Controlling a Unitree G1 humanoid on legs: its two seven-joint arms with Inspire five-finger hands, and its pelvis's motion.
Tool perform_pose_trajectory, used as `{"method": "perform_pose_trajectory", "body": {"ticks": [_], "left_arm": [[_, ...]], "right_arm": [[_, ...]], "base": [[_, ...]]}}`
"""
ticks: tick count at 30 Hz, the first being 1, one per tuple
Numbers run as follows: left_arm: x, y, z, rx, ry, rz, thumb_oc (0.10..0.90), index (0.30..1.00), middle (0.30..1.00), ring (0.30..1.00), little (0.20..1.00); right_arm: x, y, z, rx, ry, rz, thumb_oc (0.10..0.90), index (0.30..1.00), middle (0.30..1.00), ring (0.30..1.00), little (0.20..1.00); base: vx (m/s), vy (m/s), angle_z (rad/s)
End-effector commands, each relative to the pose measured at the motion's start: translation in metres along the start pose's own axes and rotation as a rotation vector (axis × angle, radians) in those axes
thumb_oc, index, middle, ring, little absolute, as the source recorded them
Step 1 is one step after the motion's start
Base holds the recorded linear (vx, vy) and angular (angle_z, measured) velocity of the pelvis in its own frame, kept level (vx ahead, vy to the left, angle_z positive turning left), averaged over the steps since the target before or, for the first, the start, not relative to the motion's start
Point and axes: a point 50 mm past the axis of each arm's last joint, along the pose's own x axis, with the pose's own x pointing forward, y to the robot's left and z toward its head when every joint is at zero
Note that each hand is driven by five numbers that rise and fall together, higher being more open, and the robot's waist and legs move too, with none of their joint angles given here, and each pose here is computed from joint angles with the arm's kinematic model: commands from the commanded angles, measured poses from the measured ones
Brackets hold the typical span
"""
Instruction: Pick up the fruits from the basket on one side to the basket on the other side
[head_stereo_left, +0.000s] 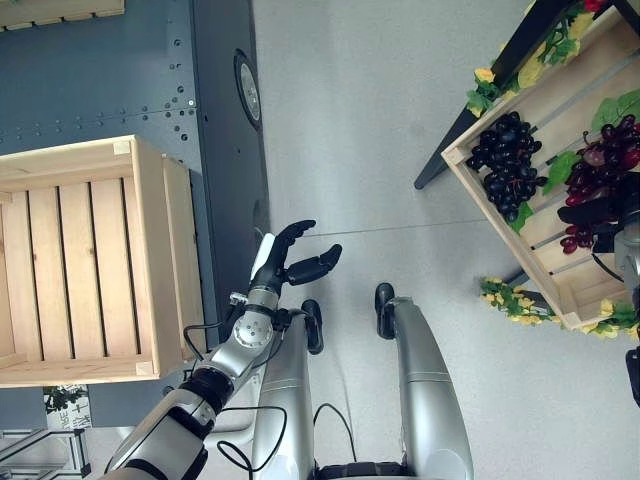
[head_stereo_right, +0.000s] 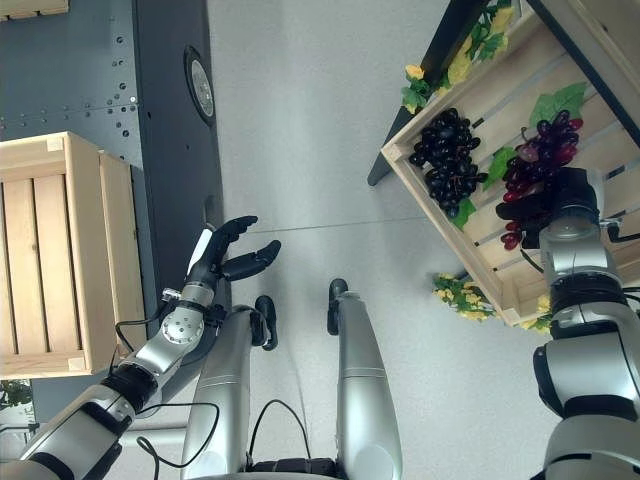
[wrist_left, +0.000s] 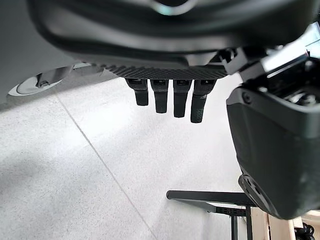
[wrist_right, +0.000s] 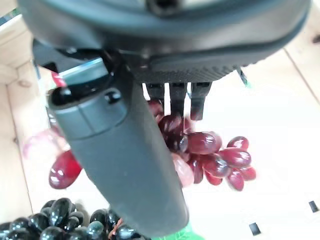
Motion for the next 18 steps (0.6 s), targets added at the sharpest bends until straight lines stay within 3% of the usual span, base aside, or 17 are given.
{"method": "perform_pose_trajectory", "body": {"ticks": [1, 11, 18], "left_arm": [[-0.010, -0.010, 0.022, -0.069, -0.175, -0.039, 0.800, 0.900, 0.900, 0.900, 0.900], [-0.012, -0.017, 0.021, -0.068, -0.162, -0.061, 0.800, 0.900, 0.900, 0.900, 0.900], [-0.011, -0.021, 0.018, -0.080, -0.141, -0.056, 0.800, 0.900, 0.900, 0.900, 0.900]], "right_arm": [[-0.001, -0.085, 0.020, -0.055, -0.042, -0.308, 0.800, 0.900, 0.900, 0.900, 0.900], [0.001, -0.088, -0.007, -0.048, 0.114, -0.355, 0.800, 0.900, 0.900, 0.900, 0.900], [0.002, -0.056, -0.003, 0.096, 0.055, -0.329, 0.800, 0.900, 0.900, 0.900, 0.900]], "base": [[0.00, 0.000, 0.00], [0.00, 0.001, 0.00], [-0.01, 0.045, 0.01]]}}
